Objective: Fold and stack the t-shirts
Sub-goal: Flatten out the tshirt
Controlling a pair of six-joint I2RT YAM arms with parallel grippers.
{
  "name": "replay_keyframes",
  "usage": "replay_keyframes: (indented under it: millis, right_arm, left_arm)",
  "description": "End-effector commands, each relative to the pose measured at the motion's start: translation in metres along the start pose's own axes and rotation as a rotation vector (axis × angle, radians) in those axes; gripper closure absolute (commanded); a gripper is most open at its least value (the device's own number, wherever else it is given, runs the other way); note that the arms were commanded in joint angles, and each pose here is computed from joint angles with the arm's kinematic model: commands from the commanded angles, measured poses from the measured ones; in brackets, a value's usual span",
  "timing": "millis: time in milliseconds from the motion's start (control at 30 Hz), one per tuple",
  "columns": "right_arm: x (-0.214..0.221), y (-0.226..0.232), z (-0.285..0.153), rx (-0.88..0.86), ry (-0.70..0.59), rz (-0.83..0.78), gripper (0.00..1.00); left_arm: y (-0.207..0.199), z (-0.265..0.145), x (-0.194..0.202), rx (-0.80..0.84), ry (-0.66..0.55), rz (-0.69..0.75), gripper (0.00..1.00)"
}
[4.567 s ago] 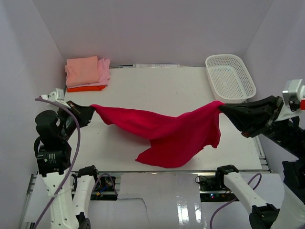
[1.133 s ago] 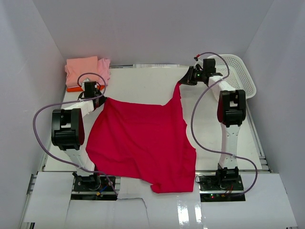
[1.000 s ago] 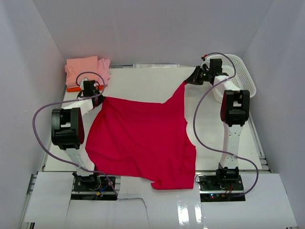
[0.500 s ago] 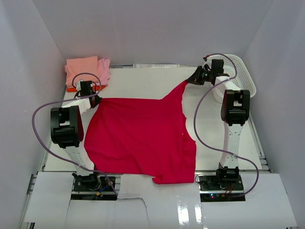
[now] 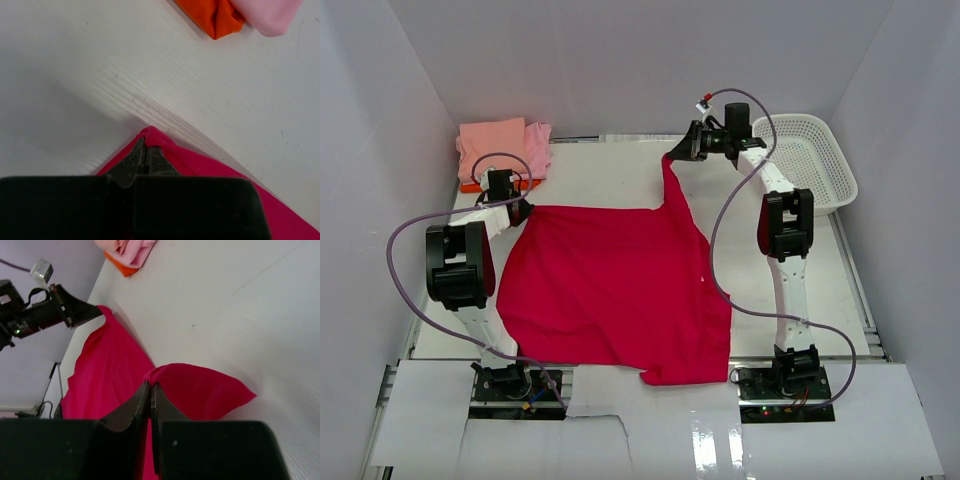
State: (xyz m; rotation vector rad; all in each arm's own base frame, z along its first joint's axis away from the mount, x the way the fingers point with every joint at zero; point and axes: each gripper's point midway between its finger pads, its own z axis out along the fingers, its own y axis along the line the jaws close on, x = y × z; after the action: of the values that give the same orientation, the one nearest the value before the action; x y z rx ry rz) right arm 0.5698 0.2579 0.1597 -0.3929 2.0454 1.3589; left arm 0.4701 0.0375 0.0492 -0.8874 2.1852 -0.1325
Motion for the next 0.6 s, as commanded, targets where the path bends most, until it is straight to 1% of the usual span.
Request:
replay_keyframes:
  millis: [0, 67, 100, 167, 200, 233, 267, 300, 333, 367, 433, 500, 533, 567]
  right_arm:
    - [0.032, 0.012, 0.015, -0.109, 0.093, 0.061, 0.92]
    - [0.051, 0.021, 0.025, -0.14, 0.135, 0.05, 0.92]
    - [0.064, 0.021, 0.026, -0.133, 0.156, 0.063, 0.92]
    - [0.075, 0.021, 0.029, -0.098, 0.168, 0.063, 0.92]
    - [0.078, 0.021, 0.035, -0.045, 0.176, -0.039, 0.92]
    - [0.088, -0.001, 0.031, 0.177, 0.224, -0.046, 0.92]
    - [0.093, -0.003, 0.032, 0.255, 0.254, -0.114, 0.92]
    - [0.1, 0.011, 0.041, 0.307, 0.291, -0.241, 0.92]
    - [0.109, -0.007, 0.035, 0.466, 0.315, -0.274, 0.92]
    - [0.11, 0.004, 0.038, 0.491, 0.322, -0.352, 0.92]
    - [0.119, -0.006, 0.033, 0.568, 0.333, -0.38, 0.92]
    - [0.123, 0.007, 0.035, 0.568, 0.332, -0.424, 0.92]
    - [0.123, 0.006, 0.033, 0.604, 0.337, -0.477, 0.92]
    - [0.133, 0.016, 0.038, 0.609, 0.347, -0.531, 0.92]
  left_arm:
    - [-0.011, -0.013, -0.015, 0.049, -0.038, -0.001, 1.0]
    - [-0.012, -0.013, -0.015, 0.051, -0.037, 0.003, 1.0]
    - [-0.012, -0.014, -0.015, 0.053, -0.038, 0.005, 1.0]
    - [-0.014, -0.015, -0.016, 0.058, -0.04, 0.009, 1.0]
    - [-0.015, -0.015, -0.016, 0.06, -0.041, 0.013, 1.0]
    - [-0.015, -0.016, -0.016, 0.061, -0.042, 0.013, 1.0]
    - [-0.016, -0.017, -0.016, 0.062, -0.043, 0.014, 1.0]
    - [-0.017, -0.018, -0.016, 0.065, -0.045, 0.015, 1.0]
    - [-0.016, -0.017, -0.015, 0.063, -0.042, 0.015, 1.0]
    - [-0.018, -0.018, -0.016, 0.069, -0.042, 0.016, 1.0]
    - [-0.019, -0.018, -0.015, 0.072, -0.038, 0.017, 1.0]
    - [-0.02, -0.019, -0.016, 0.074, -0.04, 0.017, 1.0]
    - [-0.02, -0.019, -0.014, 0.075, -0.038, 0.021, 1.0]
    - [-0.02, -0.019, -0.014, 0.075, -0.038, 0.022, 1.0]
